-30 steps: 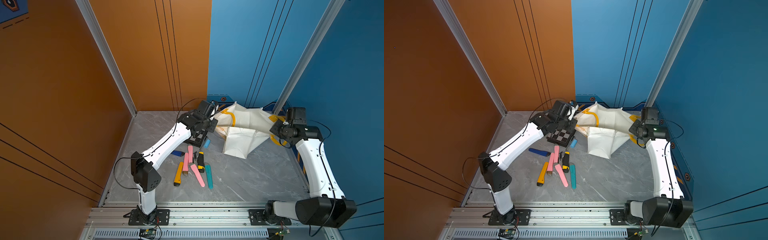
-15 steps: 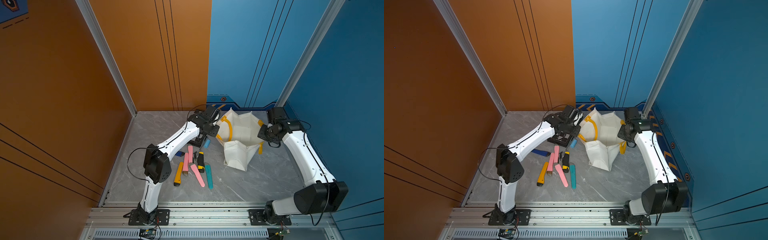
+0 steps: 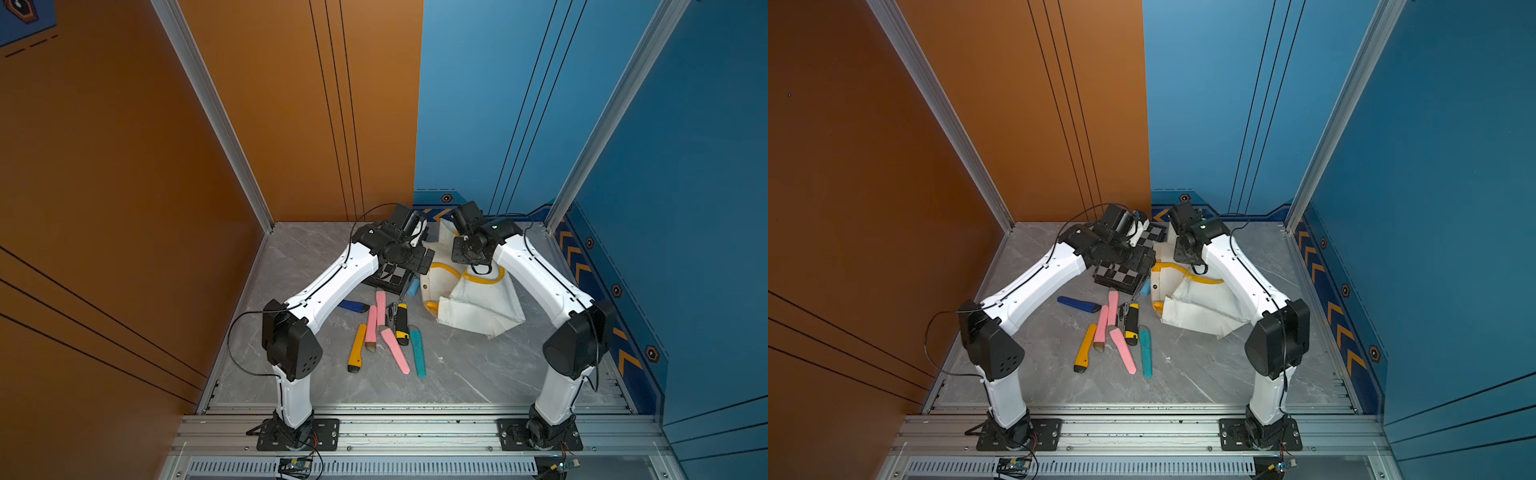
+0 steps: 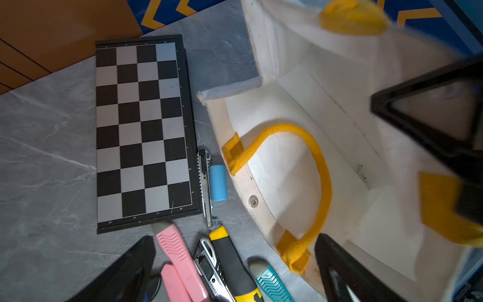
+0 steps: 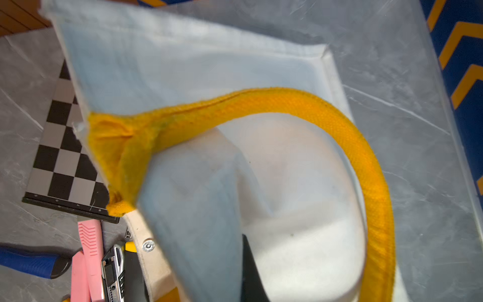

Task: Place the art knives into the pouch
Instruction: Open the pouch at the center of the board.

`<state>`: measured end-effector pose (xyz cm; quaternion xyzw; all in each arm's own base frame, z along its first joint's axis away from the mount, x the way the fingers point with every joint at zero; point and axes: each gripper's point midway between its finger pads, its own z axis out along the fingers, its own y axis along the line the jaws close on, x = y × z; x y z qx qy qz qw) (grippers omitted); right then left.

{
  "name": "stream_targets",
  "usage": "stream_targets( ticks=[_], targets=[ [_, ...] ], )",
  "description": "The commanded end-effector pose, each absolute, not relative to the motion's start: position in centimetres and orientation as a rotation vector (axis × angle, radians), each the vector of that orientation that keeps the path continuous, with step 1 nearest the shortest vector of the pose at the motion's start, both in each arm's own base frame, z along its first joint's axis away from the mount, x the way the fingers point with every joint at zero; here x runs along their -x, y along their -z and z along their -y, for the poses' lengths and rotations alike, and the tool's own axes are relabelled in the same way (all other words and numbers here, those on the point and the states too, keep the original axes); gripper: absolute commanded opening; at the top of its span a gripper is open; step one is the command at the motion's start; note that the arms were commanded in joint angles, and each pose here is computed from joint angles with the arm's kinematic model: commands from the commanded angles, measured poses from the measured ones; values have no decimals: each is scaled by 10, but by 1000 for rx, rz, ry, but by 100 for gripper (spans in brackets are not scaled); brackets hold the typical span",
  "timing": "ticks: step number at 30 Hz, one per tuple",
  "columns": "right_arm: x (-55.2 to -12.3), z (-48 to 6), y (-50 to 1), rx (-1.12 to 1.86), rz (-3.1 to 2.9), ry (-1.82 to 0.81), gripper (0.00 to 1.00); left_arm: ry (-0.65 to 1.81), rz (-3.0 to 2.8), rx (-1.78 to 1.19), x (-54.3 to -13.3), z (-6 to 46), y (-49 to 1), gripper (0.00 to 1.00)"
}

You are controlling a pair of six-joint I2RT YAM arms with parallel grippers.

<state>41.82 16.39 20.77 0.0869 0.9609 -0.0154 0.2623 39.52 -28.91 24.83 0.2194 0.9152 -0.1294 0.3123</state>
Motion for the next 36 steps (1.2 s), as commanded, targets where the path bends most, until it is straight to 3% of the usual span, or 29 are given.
stream_targets(
  ticks=[1,6,8,10,17,27,36],
  targets=[
    [-421,-148,-217,-341,-2558,100,0,314,-2521,-622,-378,284,-211,99],
    [-418,-135,-208,-447,-2578,73,0,363,-2633,-766,-344,308,-161,88],
    [-416,-131,-203,-465,-2591,72,0,368,-2675,-818,-337,311,-140,74],
    [-414,-127,-200,-478,-2605,66,0,401,-2690,-881,-331,320,-127,68],
    [-398,-116,-192,-477,-2637,72,0,488,-2662,-943,-346,352,-96,73],
    [-390,-108,-194,-517,-2616,0,0,646,-2606,-864,-377,386,-100,76],
    [-396,-99,-191,-627,-2623,-140,0,772,-2641,-918,-346,404,-83,70]
  ],
)
